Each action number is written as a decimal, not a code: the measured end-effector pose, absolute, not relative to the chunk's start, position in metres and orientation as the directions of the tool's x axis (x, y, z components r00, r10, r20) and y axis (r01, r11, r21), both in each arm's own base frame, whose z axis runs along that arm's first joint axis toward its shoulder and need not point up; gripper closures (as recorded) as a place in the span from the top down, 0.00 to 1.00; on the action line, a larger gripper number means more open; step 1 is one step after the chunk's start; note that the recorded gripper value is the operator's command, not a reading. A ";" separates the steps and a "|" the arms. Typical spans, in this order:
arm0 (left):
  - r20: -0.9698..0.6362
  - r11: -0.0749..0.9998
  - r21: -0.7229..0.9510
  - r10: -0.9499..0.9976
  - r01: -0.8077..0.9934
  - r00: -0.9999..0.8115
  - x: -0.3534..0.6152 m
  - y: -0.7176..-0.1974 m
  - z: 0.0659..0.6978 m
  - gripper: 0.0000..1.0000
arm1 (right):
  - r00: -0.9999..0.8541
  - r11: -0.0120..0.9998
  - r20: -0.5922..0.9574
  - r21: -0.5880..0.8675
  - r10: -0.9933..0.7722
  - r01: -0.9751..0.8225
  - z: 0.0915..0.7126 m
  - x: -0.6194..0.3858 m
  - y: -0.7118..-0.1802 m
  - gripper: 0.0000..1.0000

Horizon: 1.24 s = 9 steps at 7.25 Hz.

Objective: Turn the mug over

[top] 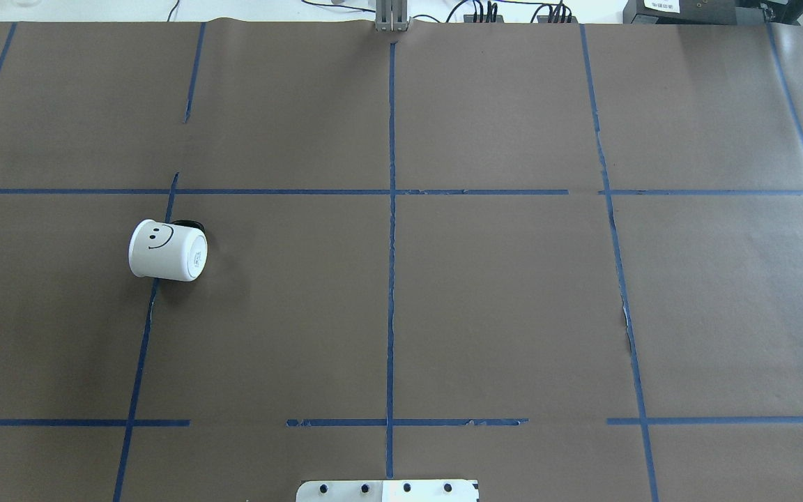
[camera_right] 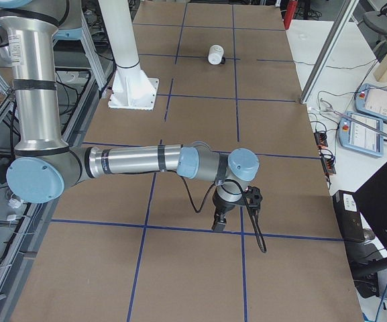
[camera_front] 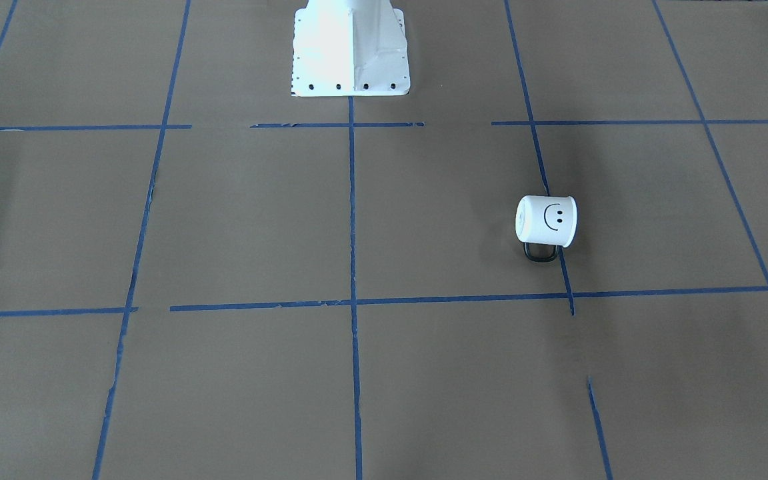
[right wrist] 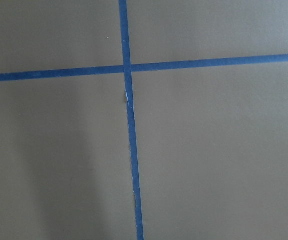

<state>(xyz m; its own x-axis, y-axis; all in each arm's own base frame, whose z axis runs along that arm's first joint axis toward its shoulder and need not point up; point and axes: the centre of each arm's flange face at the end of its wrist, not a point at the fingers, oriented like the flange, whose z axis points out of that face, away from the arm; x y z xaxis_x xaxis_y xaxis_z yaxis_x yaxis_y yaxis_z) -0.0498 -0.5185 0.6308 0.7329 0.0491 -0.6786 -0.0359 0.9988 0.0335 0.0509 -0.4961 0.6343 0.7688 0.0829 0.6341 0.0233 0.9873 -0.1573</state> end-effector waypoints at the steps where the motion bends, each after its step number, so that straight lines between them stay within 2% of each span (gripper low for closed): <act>1: -0.679 0.999 0.036 0.051 -0.037 0.733 -0.049 -0.519 0.630 1.00 | 0.769 0.987 0.634 -0.158 0.083 0.023 0.634 0.051 -0.496 1.00; 3: -0.681 0.998 0.059 0.066 -0.035 0.730 -0.047 -0.526 0.620 1.00 | 0.769 0.987 0.634 -0.157 0.083 0.023 0.634 0.051 -0.496 1.00; 6: -0.731 0.977 0.215 0.167 -0.009 0.661 -0.034 -0.538 0.594 1.00 | 0.769 0.987 0.634 -0.158 0.083 0.023 0.634 0.051 -0.496 1.00; 9: -0.780 0.957 0.287 0.203 0.049 0.592 0.039 -0.545 0.569 1.00 | 0.769 0.987 0.634 -0.157 0.083 0.024 0.634 0.051 -0.496 1.00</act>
